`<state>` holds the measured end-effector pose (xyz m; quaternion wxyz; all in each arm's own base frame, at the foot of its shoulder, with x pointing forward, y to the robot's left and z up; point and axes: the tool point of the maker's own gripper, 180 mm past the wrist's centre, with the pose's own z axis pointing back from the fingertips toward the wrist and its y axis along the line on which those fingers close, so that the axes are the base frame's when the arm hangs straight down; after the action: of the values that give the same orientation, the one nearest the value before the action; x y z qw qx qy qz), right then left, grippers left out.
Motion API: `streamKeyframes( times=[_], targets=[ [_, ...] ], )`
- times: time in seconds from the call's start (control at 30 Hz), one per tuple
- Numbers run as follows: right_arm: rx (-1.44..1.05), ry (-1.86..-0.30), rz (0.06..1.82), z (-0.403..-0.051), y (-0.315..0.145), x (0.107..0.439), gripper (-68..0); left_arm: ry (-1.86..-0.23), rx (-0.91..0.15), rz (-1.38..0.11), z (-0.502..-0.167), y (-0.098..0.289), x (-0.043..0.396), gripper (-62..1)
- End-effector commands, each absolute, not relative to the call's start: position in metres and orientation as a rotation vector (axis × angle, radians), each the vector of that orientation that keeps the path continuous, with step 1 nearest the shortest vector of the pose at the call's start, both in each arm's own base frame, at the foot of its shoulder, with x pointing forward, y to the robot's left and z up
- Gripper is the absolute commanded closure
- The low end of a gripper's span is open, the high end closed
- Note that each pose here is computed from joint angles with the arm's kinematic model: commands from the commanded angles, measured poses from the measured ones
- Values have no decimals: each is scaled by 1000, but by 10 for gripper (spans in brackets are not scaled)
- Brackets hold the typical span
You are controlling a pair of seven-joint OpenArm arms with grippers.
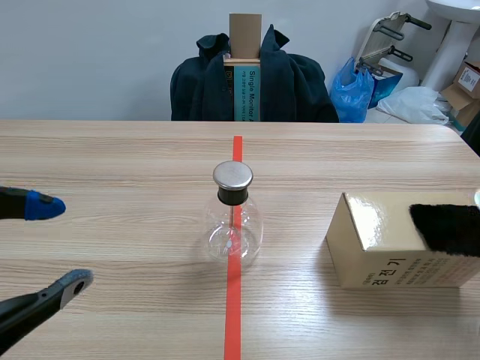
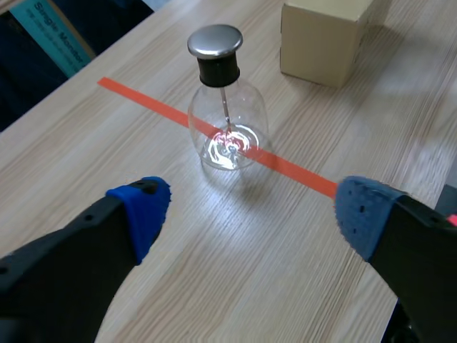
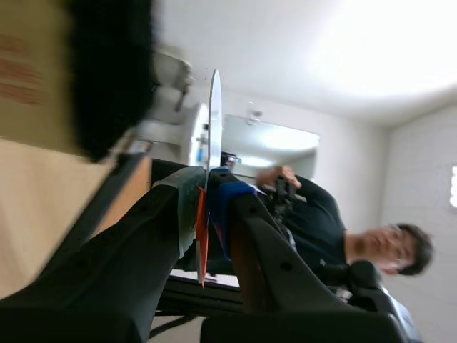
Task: Do the electroscope experiment.
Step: 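Rub the plate on the fur, then bring the plate to the electroscope and point at the metal foil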
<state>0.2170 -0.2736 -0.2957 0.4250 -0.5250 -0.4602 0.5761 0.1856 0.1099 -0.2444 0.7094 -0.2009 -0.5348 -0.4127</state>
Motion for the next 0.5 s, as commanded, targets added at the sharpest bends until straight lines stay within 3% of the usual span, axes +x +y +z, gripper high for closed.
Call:
streamKeyframes(
  times=[0.0, 0.3, 0.47],
  targets=[
    [-1473, -1254, 1404, -247, -275, 234, -8, -1198, -454, -908, -243, 108, 190, -378],
    [-1744, -1607, 1140, -97, -263, 248, -8, -1158, -420, -871, -275, 123, 217, -41],
    [-1815, -1754, 1062, -47, -244, 239, -8, -1144, -420, -801, -299, 130, 233, -27]
  ],
)
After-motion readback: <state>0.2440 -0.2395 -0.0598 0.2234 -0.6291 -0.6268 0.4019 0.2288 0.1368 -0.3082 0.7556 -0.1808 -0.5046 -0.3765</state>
